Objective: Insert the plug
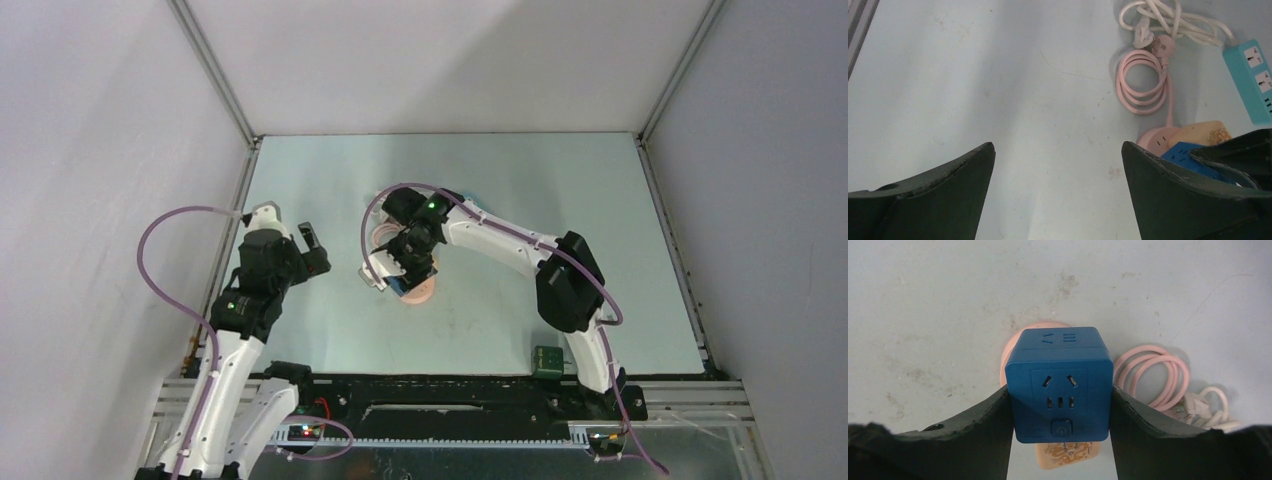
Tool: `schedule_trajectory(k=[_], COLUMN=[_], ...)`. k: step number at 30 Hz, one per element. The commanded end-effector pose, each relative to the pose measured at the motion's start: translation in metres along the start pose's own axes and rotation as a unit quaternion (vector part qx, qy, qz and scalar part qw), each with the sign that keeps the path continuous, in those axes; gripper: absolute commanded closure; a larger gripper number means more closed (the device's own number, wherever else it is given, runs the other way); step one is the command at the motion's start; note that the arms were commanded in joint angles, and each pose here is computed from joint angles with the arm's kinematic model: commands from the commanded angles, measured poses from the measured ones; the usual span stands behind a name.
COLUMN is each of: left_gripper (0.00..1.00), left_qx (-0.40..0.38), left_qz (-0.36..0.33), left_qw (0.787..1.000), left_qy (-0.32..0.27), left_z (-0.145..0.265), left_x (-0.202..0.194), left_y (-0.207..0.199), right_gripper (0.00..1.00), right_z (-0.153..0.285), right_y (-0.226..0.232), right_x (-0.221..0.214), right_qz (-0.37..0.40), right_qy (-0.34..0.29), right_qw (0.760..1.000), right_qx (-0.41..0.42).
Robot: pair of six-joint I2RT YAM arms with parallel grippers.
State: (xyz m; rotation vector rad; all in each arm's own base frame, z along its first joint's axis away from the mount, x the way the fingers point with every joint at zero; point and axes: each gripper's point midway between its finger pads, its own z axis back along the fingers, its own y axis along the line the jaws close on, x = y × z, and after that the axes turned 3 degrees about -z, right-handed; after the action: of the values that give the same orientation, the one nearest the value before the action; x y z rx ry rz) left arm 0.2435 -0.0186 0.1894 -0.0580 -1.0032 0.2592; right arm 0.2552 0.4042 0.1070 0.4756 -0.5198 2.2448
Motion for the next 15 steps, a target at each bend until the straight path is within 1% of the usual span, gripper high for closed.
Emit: schedule_trajectory(k=[1, 15], left_gripper=[0.00, 0.00], left_qx=[-0.004, -0.012], left_qz=[0.022, 0.027], left_qw=[1.000, 1.000], left_qy=[-0.007, -0.006], left_z=[-0.006, -0.007], left_x=[0.003, 0.002], left_y=[0.001, 0.000], right_gripper=[1.00, 1.00], right_z=[0.012, -0.001], right_y=[0.004, 0.012], right_x=[0.007, 0.003], right_qz=[0.008, 0.023], right_qy=[-0.015, -0.010], right_qw=[1.000, 0.999], right_qx=[0.019, 0.036])
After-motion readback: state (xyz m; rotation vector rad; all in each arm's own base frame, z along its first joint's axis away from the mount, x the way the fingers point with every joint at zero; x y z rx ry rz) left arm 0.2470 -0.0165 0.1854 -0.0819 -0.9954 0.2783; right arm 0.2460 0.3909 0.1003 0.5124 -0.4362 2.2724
